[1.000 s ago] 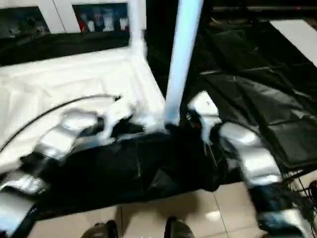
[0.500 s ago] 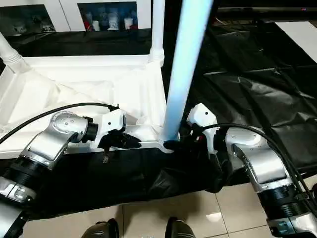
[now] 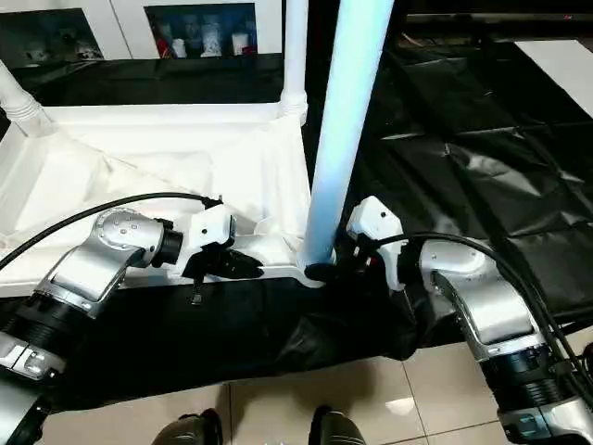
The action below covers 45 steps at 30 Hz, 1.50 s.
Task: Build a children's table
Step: Rotate leg to tighten
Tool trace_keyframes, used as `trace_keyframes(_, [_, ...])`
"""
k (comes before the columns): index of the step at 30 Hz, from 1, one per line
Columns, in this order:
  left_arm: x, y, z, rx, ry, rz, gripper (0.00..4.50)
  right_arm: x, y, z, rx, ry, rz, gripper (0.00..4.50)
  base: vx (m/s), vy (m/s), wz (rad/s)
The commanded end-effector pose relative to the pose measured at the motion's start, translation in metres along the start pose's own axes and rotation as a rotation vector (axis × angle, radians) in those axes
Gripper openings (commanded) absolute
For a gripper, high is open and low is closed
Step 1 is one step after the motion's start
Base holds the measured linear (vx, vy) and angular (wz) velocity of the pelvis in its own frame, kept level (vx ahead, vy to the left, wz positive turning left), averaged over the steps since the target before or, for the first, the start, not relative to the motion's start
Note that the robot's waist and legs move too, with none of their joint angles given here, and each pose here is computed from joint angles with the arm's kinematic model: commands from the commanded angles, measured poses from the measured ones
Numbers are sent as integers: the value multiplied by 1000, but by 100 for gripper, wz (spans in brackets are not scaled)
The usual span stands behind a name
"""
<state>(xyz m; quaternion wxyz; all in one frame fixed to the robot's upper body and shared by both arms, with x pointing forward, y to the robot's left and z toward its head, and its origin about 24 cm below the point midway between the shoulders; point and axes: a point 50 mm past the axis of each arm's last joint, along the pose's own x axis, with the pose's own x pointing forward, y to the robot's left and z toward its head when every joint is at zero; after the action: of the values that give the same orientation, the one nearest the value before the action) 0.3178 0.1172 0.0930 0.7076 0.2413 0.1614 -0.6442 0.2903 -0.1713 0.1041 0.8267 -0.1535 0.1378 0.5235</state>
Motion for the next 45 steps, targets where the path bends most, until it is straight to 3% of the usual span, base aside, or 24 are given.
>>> trace_keyframes(1, [9, -12, -14, -33, 68, -84, 0, 3, 4, -3, 1, 6, 23, 268, 0, 0, 0])
trace_keyframes(6, [10, -9, -15, -50, 63, -42, 0, 6, 2, -5, 26, -16, -23, 261, 0, 0, 0])
trace_keyframes(11, [20, 15, -15, -113, 79, 196, 0, 21, -10, -15, 184, -103, -246, 260, -14, 3, 0])
trace_keyframes(15, [30, 29, -9, -164, 80, 315, 0, 41, -13, -22, 290, -131, -410, 259, -13, 3, 0])
trace_keyframes(18, [33, 34, -5, -175, 76, 365, 0, 51, -13, -22, 289, -125, -455, 259, 0, 0, 0])
trace_keyframes(20, [42, 41, 0, -210, 77, 435, 0, 71, -20, -25, 409, -115, -683, 259, 0, 0, 0])
trace_keyframes(25, [53, 43, 5, -203, 80, 462, 0, 96, -17, -25, 521, -128, -866, 259, 0, 0, 0])
trace_keyframes(31, [56, 39, -1, -196, 95, 441, 0, 103, -14, -14, 490, -222, -837, 259, 0, 0, 0])
trace_keyframes(33, [55, 38, -3, -203, 96, 432, 0, 98, -18, -9, 463, -256, -836, 315, 0, 0, 0])
trace_keyframes(35, [54, 38, -4, -205, 94, 430, 0, 96, -19, -7, 454, -270, -832, 315, 0, 0, 0])
trace_keyframes(40, [50, 36, -8, -206, 94, 410, 0, 77, -27, 4, 378, -303, -835, 369, 0, 0, 0])
trace_keyframes(45, [42, 30, -17, -193, 78, 352, 0, 44, -28, 5, 278, -257, -698, 387, 0, 0, 0])
